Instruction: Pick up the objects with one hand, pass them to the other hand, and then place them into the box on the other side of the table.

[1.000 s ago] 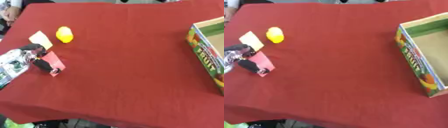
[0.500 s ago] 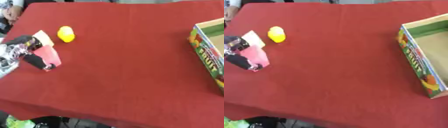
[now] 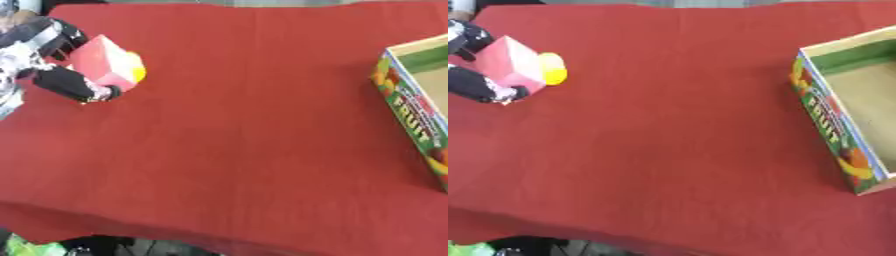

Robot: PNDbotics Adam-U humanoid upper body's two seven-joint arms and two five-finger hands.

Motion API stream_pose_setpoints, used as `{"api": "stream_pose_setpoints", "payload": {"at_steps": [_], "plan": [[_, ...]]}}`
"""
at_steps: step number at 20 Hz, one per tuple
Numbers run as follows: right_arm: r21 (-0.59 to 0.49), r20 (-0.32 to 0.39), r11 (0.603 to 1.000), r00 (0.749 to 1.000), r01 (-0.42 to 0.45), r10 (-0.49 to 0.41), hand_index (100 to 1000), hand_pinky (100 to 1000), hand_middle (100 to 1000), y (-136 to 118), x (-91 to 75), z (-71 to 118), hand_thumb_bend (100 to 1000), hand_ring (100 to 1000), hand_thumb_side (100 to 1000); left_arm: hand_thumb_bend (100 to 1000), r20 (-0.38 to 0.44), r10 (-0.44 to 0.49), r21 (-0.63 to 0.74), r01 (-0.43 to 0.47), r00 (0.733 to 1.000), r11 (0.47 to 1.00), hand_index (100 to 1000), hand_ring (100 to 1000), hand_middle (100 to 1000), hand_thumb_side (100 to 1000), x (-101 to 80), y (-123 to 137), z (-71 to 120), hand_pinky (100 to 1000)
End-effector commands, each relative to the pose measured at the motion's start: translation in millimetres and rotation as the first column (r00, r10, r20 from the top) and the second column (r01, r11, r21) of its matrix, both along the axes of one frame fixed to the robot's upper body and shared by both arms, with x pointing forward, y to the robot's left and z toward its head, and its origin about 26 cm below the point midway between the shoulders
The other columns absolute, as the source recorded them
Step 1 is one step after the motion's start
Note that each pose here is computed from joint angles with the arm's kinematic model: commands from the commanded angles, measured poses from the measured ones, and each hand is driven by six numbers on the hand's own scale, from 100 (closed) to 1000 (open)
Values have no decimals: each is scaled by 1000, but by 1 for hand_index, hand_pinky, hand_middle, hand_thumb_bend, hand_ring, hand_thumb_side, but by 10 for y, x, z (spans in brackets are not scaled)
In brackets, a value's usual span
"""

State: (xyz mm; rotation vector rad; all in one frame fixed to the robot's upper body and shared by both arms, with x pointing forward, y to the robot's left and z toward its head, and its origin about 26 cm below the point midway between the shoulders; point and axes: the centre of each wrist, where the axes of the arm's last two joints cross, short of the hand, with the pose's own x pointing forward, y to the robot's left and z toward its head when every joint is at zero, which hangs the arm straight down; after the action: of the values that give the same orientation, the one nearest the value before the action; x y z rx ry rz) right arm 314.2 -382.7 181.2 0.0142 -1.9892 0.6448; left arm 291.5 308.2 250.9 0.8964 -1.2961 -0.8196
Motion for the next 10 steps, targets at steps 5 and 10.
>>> {"api": "stream_pose_setpoints", "payload": {"at_steps": [5, 10], "plan": [[-21, 34, 1000, 999, 3, -2, 964, 986, 851, -28, -17, 115, 100, 1000, 587, 100, 120, -73, -72, 81, 990, 994, 505, 642, 524, 259, 18, -121, 92, 765], [-12, 41, 1000, 999, -2, 3, 964, 986, 852, -14, -15, 120, 100, 1000, 584, 100, 194, -140, -188, 177, 971, 966, 509, 609, 491, 375, 66, -301, 42, 748]]}}
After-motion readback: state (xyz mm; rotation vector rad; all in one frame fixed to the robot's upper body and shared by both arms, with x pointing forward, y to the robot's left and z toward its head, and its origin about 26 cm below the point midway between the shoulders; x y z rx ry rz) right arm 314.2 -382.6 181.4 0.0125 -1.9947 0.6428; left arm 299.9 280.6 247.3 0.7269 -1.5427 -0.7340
